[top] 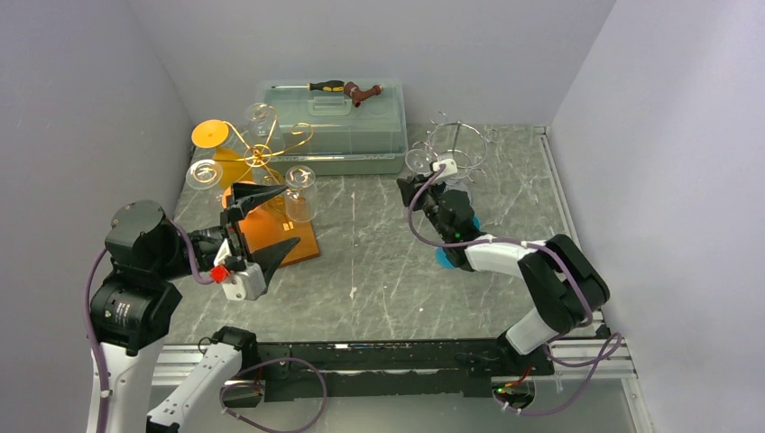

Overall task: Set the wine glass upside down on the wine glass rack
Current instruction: Adjust the wine glass.

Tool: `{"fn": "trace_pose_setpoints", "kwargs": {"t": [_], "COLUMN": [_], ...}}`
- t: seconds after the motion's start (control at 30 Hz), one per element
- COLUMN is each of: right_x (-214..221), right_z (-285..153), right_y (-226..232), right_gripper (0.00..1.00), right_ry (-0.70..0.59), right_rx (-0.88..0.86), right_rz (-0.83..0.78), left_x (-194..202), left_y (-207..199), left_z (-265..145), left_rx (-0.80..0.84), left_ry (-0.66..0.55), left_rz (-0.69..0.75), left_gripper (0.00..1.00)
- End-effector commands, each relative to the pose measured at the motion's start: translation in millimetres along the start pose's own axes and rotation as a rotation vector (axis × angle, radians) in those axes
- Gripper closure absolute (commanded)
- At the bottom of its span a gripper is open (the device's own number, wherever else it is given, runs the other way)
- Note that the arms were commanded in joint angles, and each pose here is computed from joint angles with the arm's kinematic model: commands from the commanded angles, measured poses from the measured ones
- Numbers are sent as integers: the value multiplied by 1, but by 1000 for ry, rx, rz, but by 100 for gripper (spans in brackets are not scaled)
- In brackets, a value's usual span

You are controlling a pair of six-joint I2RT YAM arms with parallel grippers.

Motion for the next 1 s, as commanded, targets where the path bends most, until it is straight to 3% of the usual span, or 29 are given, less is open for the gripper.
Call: {"fn": "trace_pose_setpoints", "kwargs": {"t": [0.0,0.23,0.43,0.7,0.87,0.97], "right_x": [-27,-26,-35,-30,-29,-31], "right_z": [-14,-72,-114,-119,-117,-116], "right_y": [57,126,179,238,258,265], "right_gripper": [100,100,100,100,100,100], "right_ry": [44,324,534,630,616,597], "right_rx": [-251,-610,-847,-952,-972,-985], "right_rz": [4,31,72,43,50,61], "left_x": [0,14,19,24,22,20], "left_y": [-5,-8,2,5,1,0], "left_z": [6,22,47,70,74,73], "left_rx": [44,86,118,132,142,139], "left_ry": [-45,-96,-231,-279,-277,-267], "left_rz": [61,91,45,77,89,97], "left_gripper": [0,3,16,28,30,36]}}
Point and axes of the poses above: each gripper's point midway between its finger pads, its own z axis out along the fingers, its own y axis along the line the jaws close on, x = y × z, the point moved 1 cm from there along -z, back along the fingers, and after that the axes turned 14 degrees about z, right-handed, at the moved point
